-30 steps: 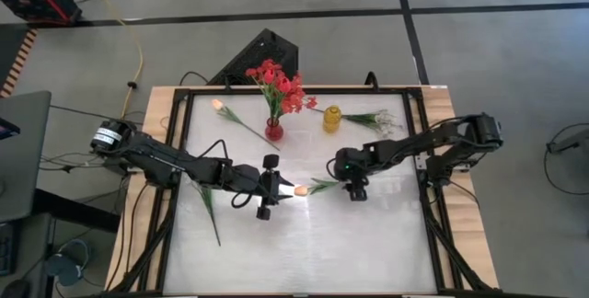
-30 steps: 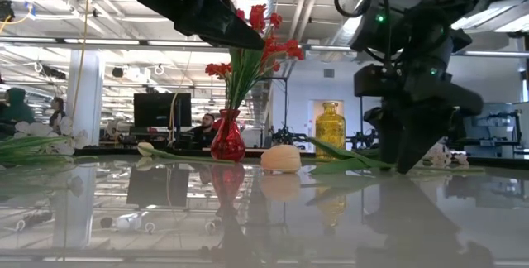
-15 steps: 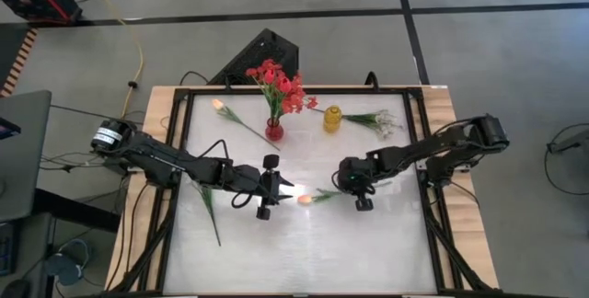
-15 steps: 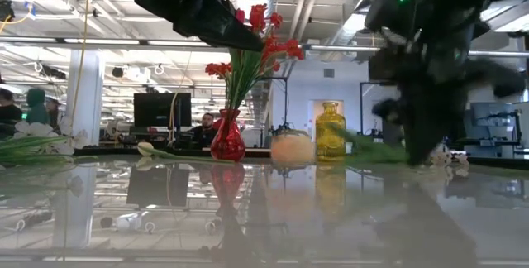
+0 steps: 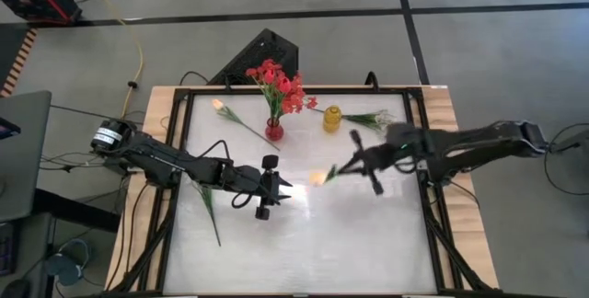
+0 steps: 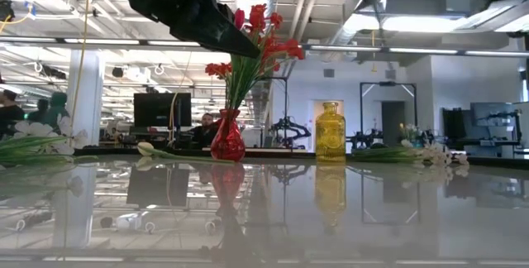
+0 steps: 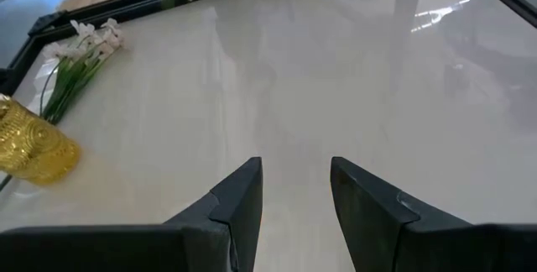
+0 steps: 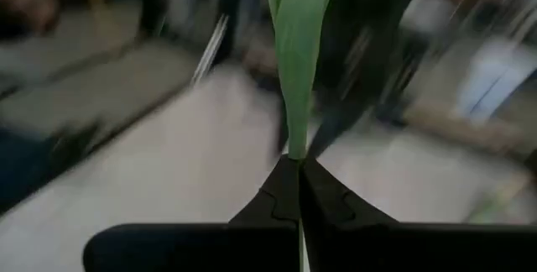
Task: Sort flowers into vase by color
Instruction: Put the bottom white tulip into the yellow vase
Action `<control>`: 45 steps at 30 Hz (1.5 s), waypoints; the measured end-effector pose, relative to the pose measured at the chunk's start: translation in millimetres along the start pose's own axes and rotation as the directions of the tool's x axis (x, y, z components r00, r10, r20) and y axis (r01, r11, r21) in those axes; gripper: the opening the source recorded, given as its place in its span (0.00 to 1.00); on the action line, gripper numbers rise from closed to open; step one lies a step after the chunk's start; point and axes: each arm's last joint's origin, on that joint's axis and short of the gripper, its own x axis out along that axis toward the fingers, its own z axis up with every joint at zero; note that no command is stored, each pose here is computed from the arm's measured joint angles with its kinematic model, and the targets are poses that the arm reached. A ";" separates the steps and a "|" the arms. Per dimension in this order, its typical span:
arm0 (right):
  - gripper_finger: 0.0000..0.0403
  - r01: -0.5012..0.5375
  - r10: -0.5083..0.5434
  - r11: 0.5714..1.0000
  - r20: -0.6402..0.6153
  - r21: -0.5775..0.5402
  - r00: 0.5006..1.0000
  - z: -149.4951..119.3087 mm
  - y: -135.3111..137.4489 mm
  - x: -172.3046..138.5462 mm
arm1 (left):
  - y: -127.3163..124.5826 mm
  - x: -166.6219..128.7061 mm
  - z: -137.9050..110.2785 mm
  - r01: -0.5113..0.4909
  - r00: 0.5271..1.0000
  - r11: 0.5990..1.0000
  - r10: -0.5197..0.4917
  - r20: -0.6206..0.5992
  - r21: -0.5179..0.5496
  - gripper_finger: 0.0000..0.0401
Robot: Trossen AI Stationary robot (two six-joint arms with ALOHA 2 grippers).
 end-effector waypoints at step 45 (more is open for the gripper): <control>0.05 0.648 -0.659 0.730 0.471 0.216 0.586 -99.3 -114.9 -66.6 | 19.4 -55.1 -32.8 0.039 0.896 0.961 0.088 0.436 -0.274 0.33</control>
